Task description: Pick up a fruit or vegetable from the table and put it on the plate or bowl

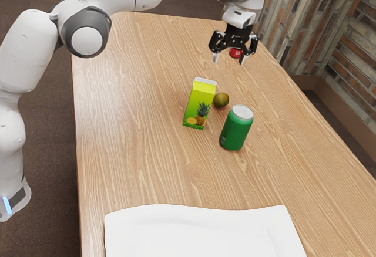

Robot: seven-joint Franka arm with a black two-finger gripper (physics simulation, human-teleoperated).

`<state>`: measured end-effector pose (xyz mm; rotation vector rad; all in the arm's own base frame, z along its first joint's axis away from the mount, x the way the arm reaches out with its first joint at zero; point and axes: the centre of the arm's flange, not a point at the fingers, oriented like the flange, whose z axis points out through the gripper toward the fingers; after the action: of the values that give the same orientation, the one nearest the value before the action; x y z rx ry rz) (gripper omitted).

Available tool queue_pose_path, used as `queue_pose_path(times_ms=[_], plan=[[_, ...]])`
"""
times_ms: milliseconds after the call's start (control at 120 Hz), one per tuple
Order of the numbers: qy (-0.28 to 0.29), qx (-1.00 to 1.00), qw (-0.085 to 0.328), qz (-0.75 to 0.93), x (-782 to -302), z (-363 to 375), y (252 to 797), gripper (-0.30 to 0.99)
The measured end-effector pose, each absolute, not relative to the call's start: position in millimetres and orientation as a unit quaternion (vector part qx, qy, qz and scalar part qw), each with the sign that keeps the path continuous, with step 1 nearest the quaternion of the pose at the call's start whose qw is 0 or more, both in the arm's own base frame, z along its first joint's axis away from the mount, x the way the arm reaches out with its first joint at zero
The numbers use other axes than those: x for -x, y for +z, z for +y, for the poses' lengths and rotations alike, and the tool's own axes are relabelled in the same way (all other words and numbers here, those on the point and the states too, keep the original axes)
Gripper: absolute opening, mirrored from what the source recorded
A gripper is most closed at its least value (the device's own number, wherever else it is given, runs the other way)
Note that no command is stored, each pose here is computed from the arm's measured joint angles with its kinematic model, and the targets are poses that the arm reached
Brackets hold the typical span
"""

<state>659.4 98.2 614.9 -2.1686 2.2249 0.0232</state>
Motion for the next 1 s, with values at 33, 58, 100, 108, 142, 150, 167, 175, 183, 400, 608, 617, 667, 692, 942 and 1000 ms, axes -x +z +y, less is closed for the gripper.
queue_pose_path(times_ms=[33, 58, 100, 108, 142, 150, 167, 175, 183, 400, 608, 617, 667, 692, 942, 1000], plan=[[0.01, 0.689, 0.013, 0.725, -658, 96, 614, 0.69], [0.012, 0.68, 0.011, 0.733, -658, 94, 614, 0.69], [0.014, 0.664, 0.005, 0.748, -657, 91, 613, 0.69], [0.014, 0.66, 0.004, 0.751, -657, 91, 613, 0.69], [0.013, 0.647, -0.001, 0.762, -656, 91, 612, 0.69], [0.012, 0.644, -0.002, 0.765, -656, 91, 612, 0.69], [0.011, 0.638, -0.004, 0.77, -656, 92, 612, 0.69], [0.011, 0.635, -0.005, 0.773, -656, 91, 612, 0.69], [0.011, 0.631, -0.006, 0.776, -656, 91, 612, 0.69], [0.0, 0.555, -0.01, 0.832, -657, 69, 615, 0.69], [0.014, 0.536, 0.007, 0.844, -669, 96, 596, 0.69], [0.017, 0.535, 0.008, 0.844, -670, 97, 595, 0.69], [0.029, 0.533, 0.016, 0.845, -673, 100, 591, 0.69], [0.034, 0.532, 0.019, 0.846, -674, 101, 588, 0.69], [0.087, 0.507, 0.037, 0.857, -700, 87, 544, 0.69], [0.106, 0.493, 0.047, 0.862, -709, 68, 530, 0.69]])
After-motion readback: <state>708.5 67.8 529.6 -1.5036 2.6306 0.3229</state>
